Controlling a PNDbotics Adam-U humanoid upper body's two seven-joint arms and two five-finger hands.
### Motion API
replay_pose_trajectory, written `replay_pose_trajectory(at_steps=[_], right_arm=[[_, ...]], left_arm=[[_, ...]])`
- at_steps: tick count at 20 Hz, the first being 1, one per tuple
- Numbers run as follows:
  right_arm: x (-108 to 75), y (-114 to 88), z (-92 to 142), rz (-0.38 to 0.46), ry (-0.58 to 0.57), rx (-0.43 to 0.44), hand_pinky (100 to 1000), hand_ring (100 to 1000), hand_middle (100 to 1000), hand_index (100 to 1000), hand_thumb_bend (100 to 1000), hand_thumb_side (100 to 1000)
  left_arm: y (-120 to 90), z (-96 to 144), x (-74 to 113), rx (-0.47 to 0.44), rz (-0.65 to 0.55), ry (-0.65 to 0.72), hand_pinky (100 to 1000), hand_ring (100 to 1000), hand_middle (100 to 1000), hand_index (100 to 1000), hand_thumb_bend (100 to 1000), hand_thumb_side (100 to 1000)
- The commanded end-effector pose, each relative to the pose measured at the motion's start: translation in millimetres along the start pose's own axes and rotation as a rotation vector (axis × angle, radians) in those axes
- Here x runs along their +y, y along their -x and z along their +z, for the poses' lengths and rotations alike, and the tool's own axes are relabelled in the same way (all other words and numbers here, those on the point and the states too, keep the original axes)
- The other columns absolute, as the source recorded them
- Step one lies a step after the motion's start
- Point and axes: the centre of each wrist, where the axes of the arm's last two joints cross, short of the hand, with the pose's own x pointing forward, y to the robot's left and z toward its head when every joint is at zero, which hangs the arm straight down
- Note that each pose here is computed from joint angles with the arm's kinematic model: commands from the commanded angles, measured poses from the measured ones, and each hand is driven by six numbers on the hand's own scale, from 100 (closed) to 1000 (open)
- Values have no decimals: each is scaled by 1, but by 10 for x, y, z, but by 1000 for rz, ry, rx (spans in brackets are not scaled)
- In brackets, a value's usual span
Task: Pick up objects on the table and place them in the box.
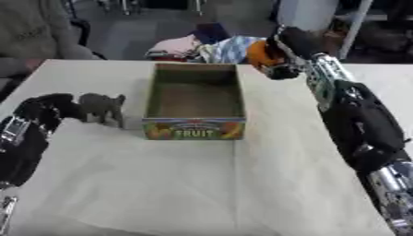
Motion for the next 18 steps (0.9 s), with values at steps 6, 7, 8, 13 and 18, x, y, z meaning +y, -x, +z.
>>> replay_pose_trajectory(at_steps=[6,7,8,13,18], right_arm=[[113,-458,-240,-58,-59,-82,585,548,233,365,100,100],[162,-495,-242,-60,-72,-84,585,548,233,365,100,100],[221,-534,-239,-64,-86,-87,587,554,247,381,100,100],[450,-684,-216,-64,-144,-115,604,582,302,444,100,100],[549,-710,-182,-54,-152,-137,716,758,766,897,100,628]], left_arm=[[-86,-70,4,-31,-8,34,1000,694,635,788,247,840],[-88,-74,0,-33,-6,35,1000,694,635,788,247,840],[-89,-79,-3,-35,-4,36,1000,694,635,788,248,841],[-93,-92,-9,-38,-2,40,1000,695,635,788,248,841],[-91,-90,-5,-37,-2,39,1000,695,635,788,248,841]])
